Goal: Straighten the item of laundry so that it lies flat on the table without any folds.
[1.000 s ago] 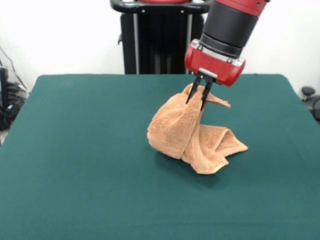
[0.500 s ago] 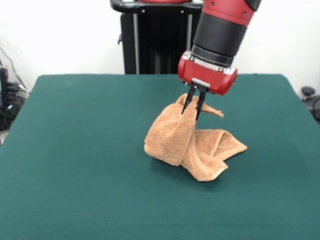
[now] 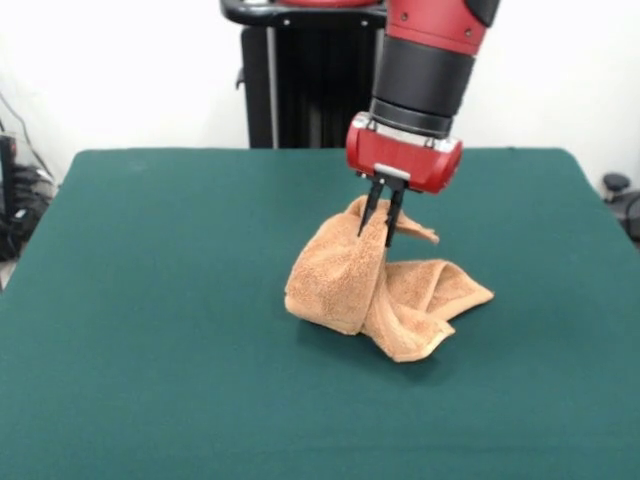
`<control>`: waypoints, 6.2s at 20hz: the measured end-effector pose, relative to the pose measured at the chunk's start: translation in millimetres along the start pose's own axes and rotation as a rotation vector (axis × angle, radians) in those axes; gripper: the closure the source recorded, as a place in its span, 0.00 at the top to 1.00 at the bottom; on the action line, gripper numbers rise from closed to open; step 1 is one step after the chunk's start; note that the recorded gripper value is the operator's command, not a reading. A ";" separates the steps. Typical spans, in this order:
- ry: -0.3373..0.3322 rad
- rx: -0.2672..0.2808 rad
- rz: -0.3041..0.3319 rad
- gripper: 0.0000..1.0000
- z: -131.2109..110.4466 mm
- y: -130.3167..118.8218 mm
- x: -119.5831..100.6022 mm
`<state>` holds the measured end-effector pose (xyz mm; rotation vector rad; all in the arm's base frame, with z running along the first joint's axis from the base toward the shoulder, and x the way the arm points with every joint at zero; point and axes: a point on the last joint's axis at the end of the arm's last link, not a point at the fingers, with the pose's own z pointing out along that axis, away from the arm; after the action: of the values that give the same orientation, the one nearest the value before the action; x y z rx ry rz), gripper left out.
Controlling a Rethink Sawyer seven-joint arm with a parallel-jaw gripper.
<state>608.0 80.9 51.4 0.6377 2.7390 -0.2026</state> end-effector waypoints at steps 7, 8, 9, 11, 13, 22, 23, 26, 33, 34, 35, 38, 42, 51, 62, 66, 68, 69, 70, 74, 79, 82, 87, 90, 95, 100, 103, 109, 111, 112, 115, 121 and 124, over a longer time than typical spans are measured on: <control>-0.001 -0.020 -0.003 0.00 -15.7 -2.7 9.3; -0.003 -0.025 -0.010 0.00 -20.9 0.6 12.3; -0.004 -0.027 -0.013 0.00 -23.1 2.7 13.6; -0.009 -0.033 -0.022 0.00 -27.8 8.1 15.6; -0.014 -0.039 -0.036 0.00 -32.2 15.6 19.0; -0.019 -0.061 -0.113 0.00 -44.7 55.2 50.2; -0.020 -0.064 -0.117 0.00 -45.7 57.7 51.9; -0.021 -0.069 -0.124 0.00 -48.0 63.9 56.1; -0.020 -0.062 -0.085 0.00 -44.1 47.3 40.0; -0.019 -0.059 -0.076 0.00 -43.5 42.8 37.4; -0.018 -0.057 -0.072 0.00 -43.6 41.0 36.7; -0.014 -0.054 -0.055 0.00 -46.3 32.5 33.9; -0.011 -0.050 -0.030 0.00 -55.8 19.0 31.6; -0.025 -0.060 -0.077 0.00 -85.8 37.2 45.5; 0.010 -0.075 0.002 0.00 -73.5 7.6 21.4; 0.042 -0.089 0.020 0.00 -61.9 -13.5 15.1; 0.068 -0.102 0.020 0.00 -51.9 -29.0 13.9; 0.075 -0.105 0.019 0.00 -49.1 -33.2 14.3; 0.083 -0.109 0.017 0.00 -46.2 -37.3 14.7; 0.116 -0.135 -0.007 0.00 -34.6 -55.8 19.6; 0.135 -0.171 -0.052 0.00 -29.2 -61.7 26.5; 0.137 -0.198 -0.082 0.00 -27.9 -59.5 28.4; 0.142 -0.242 -0.115 0.00 -26.4 -59.2 29.8; 0.147 -0.270 -0.127 0.00 -25.2 -62.7 29.8; 0.161 -0.308 -0.133 0.00 -19.5 -74.7 31.7; 0.178 -0.319 -0.142 0.00 -13.8 -85.3 39.1; 0.187 -0.322 -0.152 0.00 -11.3 -90.4 44.8; 0.188 -0.342 -0.178 0.00 -9.3 -96.1 49.6; 0.184 -0.345 -0.184 0.00 -8.3 -101.9 48.7; 0.183 -0.346 -0.185 0.00 -8.1 -103.2 48.4; 0.181 -0.352 -0.182 0.00 -7.5 -108.4 46.7; 0.175 -0.371 -0.163 0.00 -7.1 -119.7 40.8; 0.170 -0.379 -0.159 0.00 -6.8 -125.0 38.0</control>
<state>517.5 -13.6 52.9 0.3470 2.8762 0.3450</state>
